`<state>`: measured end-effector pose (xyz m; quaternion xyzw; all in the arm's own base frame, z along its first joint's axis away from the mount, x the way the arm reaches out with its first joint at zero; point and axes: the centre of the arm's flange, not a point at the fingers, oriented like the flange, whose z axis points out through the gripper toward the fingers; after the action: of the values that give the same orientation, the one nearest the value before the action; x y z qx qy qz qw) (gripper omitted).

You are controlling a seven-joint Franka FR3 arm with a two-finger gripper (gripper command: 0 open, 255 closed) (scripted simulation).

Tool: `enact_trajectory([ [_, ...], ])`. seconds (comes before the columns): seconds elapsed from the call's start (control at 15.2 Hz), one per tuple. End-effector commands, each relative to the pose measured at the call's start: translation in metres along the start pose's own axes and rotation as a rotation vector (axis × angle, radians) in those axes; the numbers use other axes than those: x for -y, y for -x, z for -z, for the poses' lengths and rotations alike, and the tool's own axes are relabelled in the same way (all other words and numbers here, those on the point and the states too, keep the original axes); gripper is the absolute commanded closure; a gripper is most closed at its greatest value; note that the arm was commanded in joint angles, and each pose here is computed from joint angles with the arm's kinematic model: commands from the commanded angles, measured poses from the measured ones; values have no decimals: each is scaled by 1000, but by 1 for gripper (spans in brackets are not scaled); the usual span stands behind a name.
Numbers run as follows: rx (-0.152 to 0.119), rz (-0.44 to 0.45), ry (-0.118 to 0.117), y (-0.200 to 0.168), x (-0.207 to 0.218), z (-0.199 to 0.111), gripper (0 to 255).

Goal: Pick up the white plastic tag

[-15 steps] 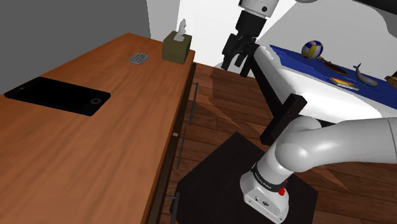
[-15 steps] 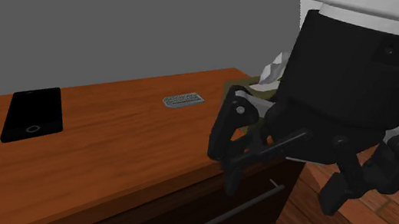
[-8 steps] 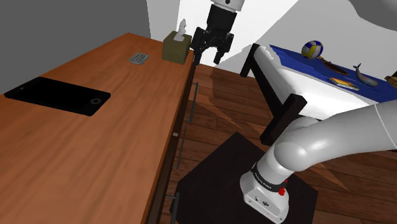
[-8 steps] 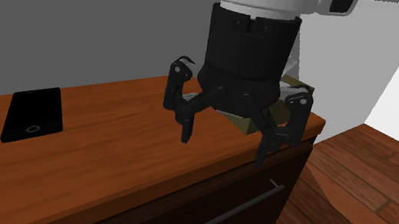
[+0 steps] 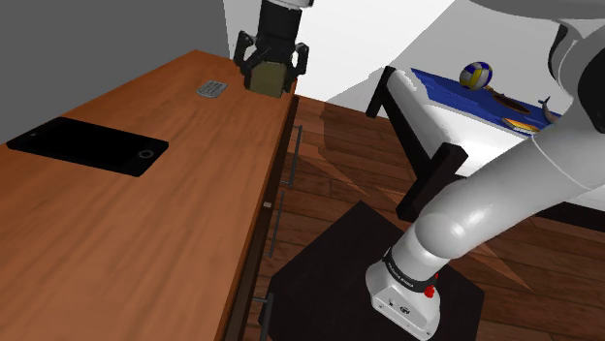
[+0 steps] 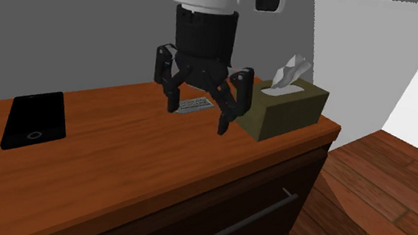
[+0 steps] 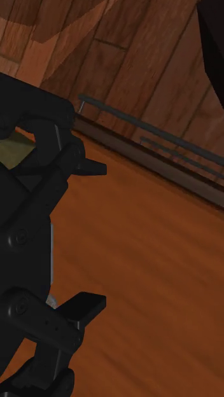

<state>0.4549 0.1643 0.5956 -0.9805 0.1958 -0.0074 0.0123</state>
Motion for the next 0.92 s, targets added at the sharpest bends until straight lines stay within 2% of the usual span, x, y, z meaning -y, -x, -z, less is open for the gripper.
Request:
enact_trajectory([
  [0.0,1,-64,5,-21,16,-4,0],
  [0.66,5,-355,31,-127,95,-26,0],
  [0.86,6,-371,33,-134,98,-37,0],
])
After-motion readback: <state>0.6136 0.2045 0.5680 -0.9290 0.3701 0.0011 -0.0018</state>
